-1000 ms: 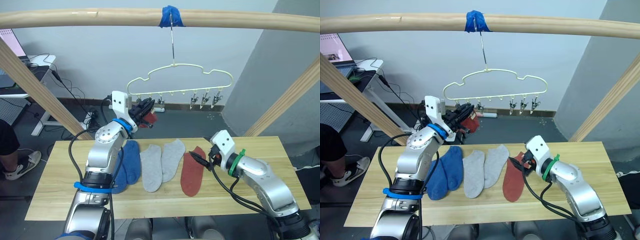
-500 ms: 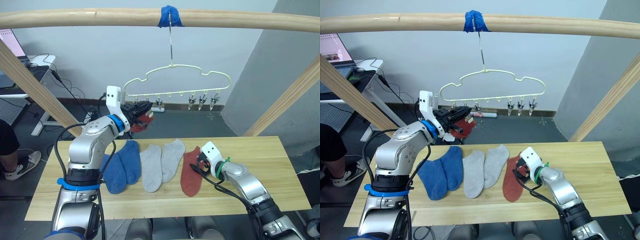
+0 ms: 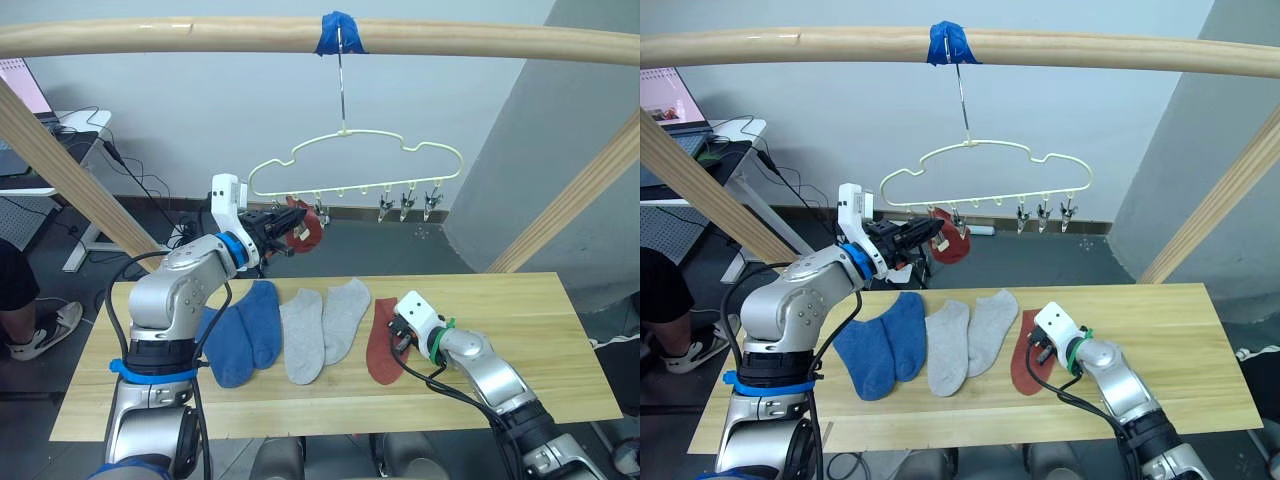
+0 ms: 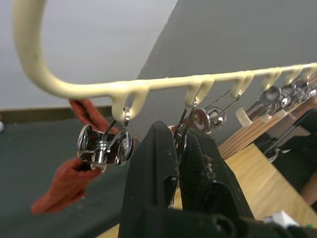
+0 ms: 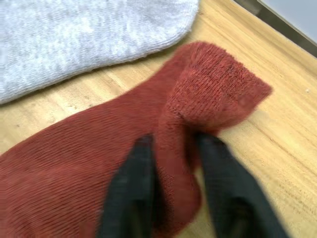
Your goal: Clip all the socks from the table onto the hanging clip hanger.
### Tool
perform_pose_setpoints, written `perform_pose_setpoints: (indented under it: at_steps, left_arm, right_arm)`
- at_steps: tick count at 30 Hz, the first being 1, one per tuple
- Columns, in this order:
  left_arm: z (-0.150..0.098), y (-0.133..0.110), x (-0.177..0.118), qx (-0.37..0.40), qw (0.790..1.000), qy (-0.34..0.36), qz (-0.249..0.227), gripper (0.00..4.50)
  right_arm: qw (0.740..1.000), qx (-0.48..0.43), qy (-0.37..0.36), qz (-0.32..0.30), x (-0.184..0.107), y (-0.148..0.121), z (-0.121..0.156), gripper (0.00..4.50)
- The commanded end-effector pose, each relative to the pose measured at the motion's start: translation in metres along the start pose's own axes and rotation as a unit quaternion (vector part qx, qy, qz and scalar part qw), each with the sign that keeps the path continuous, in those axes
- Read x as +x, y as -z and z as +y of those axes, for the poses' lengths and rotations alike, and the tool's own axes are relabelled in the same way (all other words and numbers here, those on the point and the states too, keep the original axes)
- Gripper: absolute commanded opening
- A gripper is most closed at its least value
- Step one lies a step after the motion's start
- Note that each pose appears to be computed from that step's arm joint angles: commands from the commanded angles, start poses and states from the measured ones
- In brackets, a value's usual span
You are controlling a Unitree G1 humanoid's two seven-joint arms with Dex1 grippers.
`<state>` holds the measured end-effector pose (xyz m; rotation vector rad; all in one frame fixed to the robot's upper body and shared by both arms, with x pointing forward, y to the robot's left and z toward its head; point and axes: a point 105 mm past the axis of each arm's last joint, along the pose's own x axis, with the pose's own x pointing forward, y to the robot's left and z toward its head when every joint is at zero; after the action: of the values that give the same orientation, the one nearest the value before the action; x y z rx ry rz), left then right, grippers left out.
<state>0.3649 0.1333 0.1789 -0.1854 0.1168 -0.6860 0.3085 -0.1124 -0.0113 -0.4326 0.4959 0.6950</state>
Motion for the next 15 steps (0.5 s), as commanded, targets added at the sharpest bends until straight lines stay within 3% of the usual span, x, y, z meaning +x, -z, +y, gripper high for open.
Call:
perform_pose_setpoints:
  at_steps: [1, 7, 15]
  left_arm:
    - [-0.004, 0.004, -0.006, -0.075, 0.997, 0.023, 0.021, 0.12]
    - [-0.005, 0.005, -0.016, -0.201, 0.977, 0.063, 0.042, 0.12]
    - [-0.017, 0.000, -0.016, -0.240, 0.965, 0.092, 0.049, 0.12]
  right_arm:
    - [0.998, 0.010, -0.038, -0.056, -0.015, -0.027, 0.007, 0.03]
    - [0.986, 0.017, -0.111, -0.127, -0.047, -0.079, 0.026, 0.03]
    - [0.975, 0.012, -0.131, -0.178, -0.051, -0.138, 0.038, 0.03]
